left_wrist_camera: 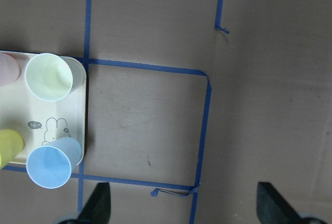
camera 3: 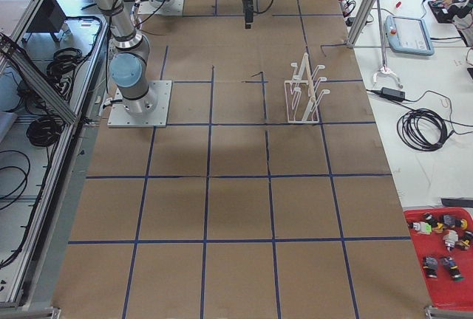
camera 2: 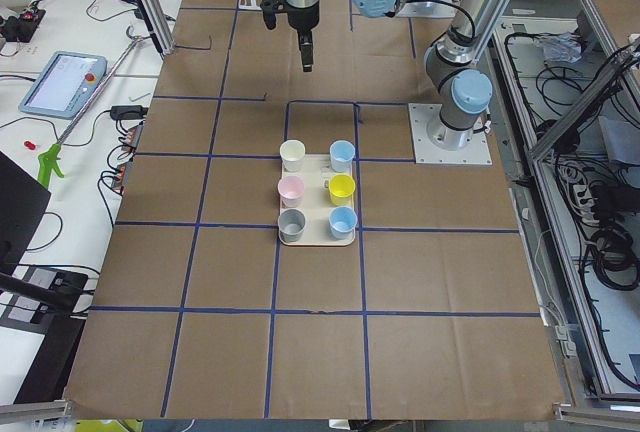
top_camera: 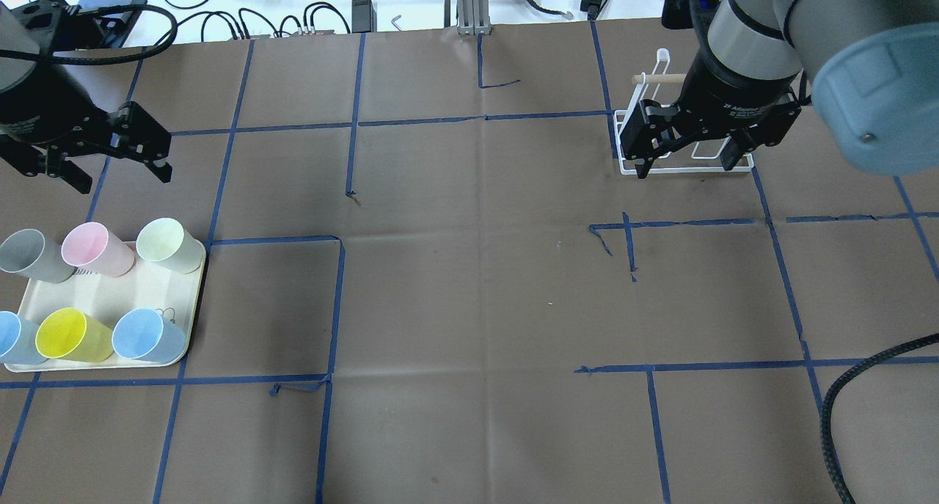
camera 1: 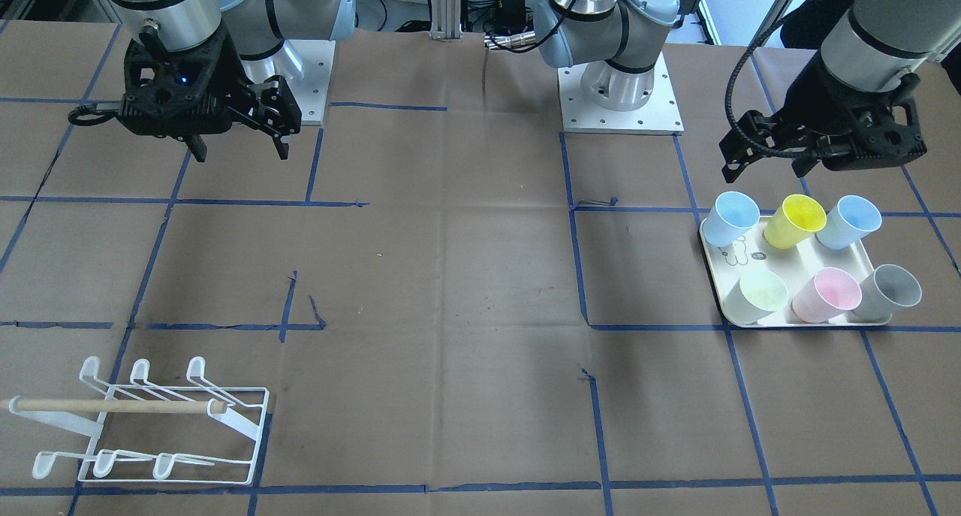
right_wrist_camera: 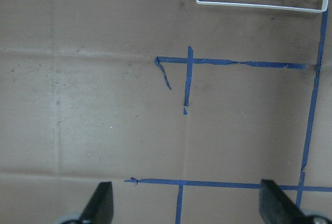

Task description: Transfer IKEA cup to right arm and place on rack

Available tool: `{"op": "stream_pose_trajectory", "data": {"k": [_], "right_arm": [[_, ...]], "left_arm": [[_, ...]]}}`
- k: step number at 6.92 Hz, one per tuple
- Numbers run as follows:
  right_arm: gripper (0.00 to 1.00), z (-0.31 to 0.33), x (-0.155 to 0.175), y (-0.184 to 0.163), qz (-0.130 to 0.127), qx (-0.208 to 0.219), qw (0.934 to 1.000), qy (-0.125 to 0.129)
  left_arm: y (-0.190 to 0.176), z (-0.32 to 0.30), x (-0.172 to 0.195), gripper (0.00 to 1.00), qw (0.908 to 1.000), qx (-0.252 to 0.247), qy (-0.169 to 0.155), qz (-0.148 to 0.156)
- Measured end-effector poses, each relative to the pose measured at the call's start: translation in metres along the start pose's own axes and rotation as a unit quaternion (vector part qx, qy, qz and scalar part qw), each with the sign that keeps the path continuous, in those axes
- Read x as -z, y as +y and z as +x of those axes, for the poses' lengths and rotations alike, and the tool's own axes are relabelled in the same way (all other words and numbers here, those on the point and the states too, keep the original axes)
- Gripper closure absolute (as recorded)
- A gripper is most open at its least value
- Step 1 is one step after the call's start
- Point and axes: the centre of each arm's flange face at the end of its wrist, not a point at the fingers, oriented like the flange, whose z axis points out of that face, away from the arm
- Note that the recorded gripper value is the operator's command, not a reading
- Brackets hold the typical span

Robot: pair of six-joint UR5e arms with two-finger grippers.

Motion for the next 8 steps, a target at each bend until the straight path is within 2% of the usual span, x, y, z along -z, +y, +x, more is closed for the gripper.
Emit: {"op": "stream_pose_trajectory", "data": {"k": [2, 5, 8], "right_arm": [[0.00, 0.000, 0.000, 0.000, 0.000, 0.000, 1.0000, 0.000], [0.00, 0.000, 0.000, 0.000, 0.000, 0.000, 1.0000, 0.000], [0.00, 0.000, 0.000, 0.000, 0.000, 0.000, 1.0000, 0.000]], "left_arm": [[-0.004, -0.045, -0.016, 0.00, 1.0000, -0.005, 0.003, 0.003], [-0.038, -0.040, -0.054, 0.00, 0.9995, -0.030, 0.006, 0.000], [-0.064, -0.036, -0.127, 0.00, 0.9984, -0.057, 0.002, -0.001]]}}
